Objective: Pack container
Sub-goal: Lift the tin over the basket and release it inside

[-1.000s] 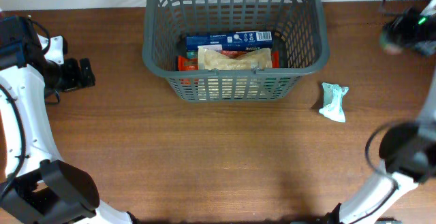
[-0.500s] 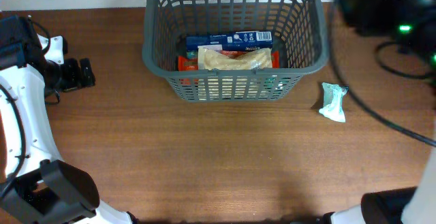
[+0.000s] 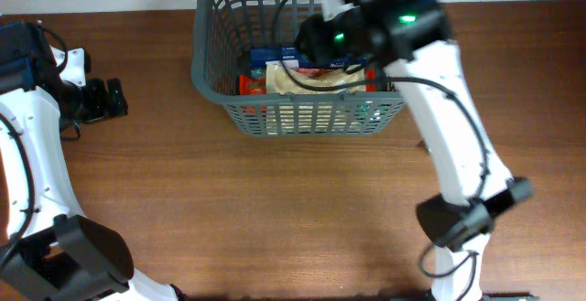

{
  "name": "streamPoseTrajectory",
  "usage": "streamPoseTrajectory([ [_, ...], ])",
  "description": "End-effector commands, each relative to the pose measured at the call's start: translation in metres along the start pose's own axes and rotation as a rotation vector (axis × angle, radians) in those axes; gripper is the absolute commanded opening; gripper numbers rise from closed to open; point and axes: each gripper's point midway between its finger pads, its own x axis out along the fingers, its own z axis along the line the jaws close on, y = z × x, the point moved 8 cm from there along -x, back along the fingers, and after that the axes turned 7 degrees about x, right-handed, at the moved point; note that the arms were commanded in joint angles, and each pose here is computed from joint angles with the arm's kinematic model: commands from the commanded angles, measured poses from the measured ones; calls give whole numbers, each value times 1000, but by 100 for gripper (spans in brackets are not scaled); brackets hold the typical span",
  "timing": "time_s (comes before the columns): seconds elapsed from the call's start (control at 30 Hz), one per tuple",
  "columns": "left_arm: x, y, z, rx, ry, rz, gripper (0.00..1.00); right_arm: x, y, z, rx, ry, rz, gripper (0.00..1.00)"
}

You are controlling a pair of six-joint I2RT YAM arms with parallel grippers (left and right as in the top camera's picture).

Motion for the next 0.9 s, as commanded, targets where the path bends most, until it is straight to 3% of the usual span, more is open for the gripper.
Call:
streamPoseTrajectory([
  [0.0,-6,2,0,-12,6,-15,99,26,7,-10,-8,93,69,50],
  [0.13,-6,2,0,-12,6,-15,99,65,25,-22,-10,173,195,50],
  [0.53,-6,2,0,-12,6,-15,99,116,71,-43,-1,247,382,52],
  [0.63,-6,2,0,-12,6,-15,99,119,73,-45,3,245,391,69],
  [0.8,-6,2,0,-12,6,-15,99,95,52,-39,-13,219,293,78],
  [0.87,-6,2,0,-12,6,-15,99,73,39,-34,-13,207,230,88],
])
